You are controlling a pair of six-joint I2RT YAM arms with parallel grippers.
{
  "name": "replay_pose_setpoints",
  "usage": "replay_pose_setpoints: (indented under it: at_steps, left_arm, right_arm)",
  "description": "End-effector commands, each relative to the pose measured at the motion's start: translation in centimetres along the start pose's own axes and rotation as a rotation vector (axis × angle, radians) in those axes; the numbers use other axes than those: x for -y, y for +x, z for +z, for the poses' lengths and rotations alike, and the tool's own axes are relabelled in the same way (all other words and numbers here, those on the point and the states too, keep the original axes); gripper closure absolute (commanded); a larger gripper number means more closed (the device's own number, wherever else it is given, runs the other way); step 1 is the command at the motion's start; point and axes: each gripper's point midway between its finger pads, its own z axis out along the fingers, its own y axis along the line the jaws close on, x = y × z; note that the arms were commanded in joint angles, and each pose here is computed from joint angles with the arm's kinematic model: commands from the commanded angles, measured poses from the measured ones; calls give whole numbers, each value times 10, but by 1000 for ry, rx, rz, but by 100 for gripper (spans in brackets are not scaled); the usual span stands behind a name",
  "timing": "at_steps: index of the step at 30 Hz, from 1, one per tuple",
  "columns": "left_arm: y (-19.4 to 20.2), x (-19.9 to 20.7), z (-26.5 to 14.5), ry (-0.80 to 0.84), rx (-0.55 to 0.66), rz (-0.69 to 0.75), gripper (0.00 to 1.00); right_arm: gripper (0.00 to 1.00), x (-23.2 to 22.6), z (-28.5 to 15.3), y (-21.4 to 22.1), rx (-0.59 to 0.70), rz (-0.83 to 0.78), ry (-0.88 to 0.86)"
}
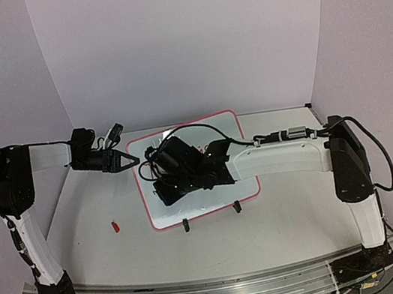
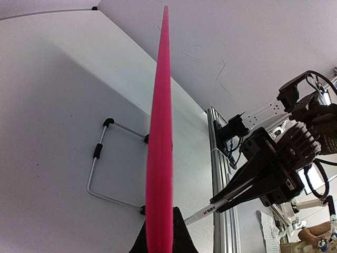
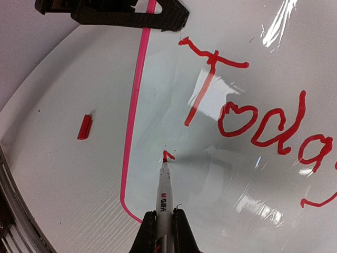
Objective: Write a sentence on the whiteboard
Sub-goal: Write on the whiteboard with the whiteboard.
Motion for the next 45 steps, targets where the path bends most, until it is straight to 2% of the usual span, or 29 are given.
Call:
replay_pose_setpoints:
  at_steps: [1,24,45]
  left_arm:
    - [16,-14,15,-57,-61,55,100]
    - [17,-14,15,-61,-63,55,100]
    - [17,-15,15,-60,-63,51,100]
  right_arm:
    - [100,6,4,13,-59,-12,20]
    - [100,10,8,56,-187,47,11]
    - [100,-8,13,34,-139,47,-38]
